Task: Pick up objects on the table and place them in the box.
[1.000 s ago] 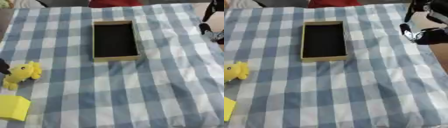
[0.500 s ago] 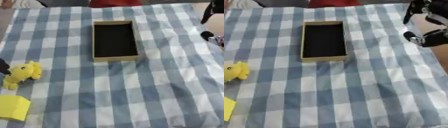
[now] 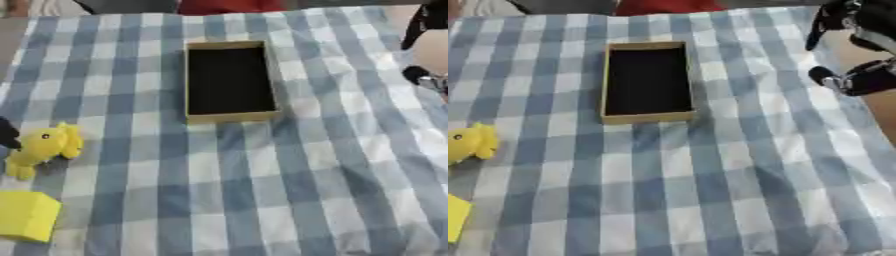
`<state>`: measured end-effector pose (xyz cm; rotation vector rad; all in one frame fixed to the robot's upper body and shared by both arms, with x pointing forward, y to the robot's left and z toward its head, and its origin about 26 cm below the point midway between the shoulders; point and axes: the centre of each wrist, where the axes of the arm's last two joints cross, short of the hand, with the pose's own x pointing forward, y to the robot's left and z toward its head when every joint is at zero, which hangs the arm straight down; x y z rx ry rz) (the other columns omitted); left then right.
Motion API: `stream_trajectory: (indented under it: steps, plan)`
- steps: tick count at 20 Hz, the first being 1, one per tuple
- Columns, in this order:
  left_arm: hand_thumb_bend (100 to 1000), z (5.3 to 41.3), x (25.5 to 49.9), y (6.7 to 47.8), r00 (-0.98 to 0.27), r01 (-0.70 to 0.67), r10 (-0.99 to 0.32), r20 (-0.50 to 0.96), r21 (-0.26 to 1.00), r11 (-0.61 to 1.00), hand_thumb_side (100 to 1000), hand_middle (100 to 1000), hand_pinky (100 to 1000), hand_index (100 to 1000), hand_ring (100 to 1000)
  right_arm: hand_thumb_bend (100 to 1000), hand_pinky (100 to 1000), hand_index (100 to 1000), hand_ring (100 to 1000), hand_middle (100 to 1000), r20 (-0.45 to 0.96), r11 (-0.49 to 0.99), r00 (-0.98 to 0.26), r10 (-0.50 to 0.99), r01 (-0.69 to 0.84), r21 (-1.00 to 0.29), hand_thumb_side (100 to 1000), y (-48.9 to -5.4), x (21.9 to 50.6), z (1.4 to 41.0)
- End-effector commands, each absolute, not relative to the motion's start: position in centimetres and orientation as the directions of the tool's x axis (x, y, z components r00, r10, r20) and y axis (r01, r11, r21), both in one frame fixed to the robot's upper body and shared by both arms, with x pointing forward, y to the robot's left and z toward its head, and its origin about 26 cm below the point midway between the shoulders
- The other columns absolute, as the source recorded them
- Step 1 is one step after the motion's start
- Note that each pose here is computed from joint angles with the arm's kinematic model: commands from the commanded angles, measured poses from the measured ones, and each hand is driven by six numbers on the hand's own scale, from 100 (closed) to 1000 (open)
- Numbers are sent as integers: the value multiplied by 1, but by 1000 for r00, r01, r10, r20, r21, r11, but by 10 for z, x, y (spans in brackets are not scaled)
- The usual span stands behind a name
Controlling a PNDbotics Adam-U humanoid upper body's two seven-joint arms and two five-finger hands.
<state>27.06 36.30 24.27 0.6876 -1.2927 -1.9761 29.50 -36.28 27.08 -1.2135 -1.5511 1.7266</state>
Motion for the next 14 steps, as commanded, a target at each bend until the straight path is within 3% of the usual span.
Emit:
stream_trajectory:
  steps: [1,6,14]
  plan:
    - [435,253,269,363,-636,225,-765,-102,924,-310,558,837,929,870,943,288,645,632,715,618,-309,-235,-450,838,214,-948,143,-365,292,283]
    - [492,250,269,360,-631,253,-768,-104,909,-331,584,820,928,884,940,284,644,631,715,617,-311,-233,-454,835,220,-947,169,-364,293,283]
    - [508,242,269,356,-614,347,-785,-87,863,-367,750,853,940,919,963,266,642,630,714,617,-311,-228,-457,833,229,-946,225,-363,293,284]
